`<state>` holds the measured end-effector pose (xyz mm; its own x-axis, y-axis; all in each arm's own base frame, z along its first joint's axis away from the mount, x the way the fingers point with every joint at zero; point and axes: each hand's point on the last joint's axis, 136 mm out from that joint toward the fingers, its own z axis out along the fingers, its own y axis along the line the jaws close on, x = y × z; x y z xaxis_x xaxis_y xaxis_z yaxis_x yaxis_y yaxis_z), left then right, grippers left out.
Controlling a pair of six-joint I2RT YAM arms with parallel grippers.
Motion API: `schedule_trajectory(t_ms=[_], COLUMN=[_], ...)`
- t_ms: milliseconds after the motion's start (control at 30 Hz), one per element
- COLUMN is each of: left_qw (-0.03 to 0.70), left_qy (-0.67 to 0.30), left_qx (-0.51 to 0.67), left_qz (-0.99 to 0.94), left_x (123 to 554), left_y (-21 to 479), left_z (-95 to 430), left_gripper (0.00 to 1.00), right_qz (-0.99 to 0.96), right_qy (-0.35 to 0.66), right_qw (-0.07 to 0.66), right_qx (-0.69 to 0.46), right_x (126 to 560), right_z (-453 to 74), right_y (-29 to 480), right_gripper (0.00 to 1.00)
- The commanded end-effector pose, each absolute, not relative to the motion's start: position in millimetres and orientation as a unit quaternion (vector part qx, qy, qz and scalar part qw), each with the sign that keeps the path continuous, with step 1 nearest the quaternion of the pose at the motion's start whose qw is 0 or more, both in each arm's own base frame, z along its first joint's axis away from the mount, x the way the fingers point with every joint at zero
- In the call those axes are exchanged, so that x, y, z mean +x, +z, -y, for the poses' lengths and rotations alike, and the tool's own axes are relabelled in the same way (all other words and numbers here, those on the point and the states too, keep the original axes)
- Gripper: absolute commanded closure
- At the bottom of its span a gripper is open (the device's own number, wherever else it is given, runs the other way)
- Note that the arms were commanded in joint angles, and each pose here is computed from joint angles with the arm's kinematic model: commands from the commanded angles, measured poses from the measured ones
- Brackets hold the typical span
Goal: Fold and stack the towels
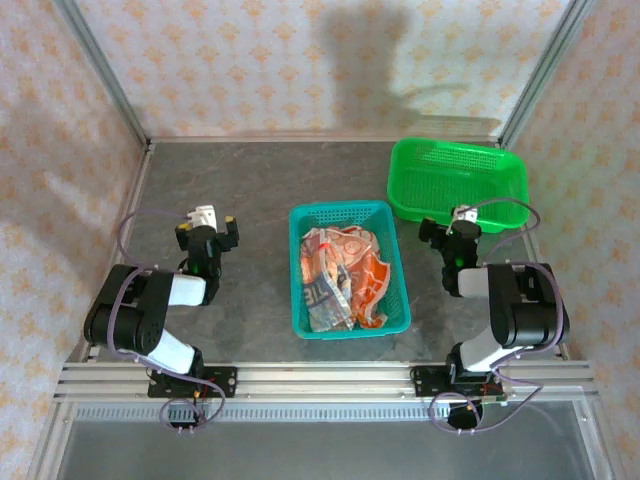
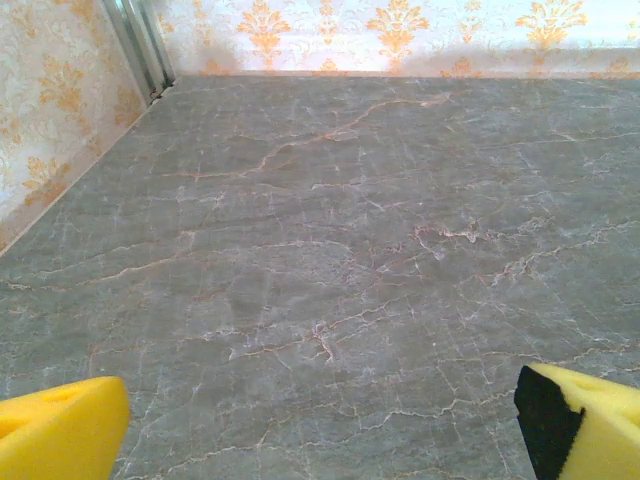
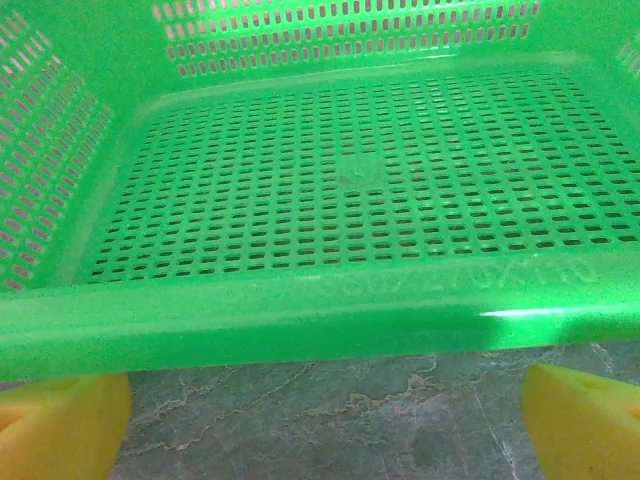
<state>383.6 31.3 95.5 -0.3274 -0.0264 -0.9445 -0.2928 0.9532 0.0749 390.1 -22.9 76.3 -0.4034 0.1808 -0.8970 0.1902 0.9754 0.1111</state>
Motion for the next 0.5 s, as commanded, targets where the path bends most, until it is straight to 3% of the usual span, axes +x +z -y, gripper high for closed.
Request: schedule_trajectory(t_ms=[0, 467], left_qw=[0.581, 0.578], left_qy=[0.123, 0.126], left_qx=[-0.094, -0.096], left_qz=[-0.799, -0.801], left_x=[385.0, 386.5], left_y=[101.4, 101.2], left_z=[-32.8, -33.2], left_gripper=[0.0, 0.0], right_qz=[-0.83, -0.83], right_qy=[-0.007, -0.007], right_qw=[0.548, 0.547], right_qx=[0.106, 0.106], right_x=[396.3, 396.2], right_z=[22.8, 22.7], right_y=[88.6, 88.2], right_gripper=[0.01, 0.01])
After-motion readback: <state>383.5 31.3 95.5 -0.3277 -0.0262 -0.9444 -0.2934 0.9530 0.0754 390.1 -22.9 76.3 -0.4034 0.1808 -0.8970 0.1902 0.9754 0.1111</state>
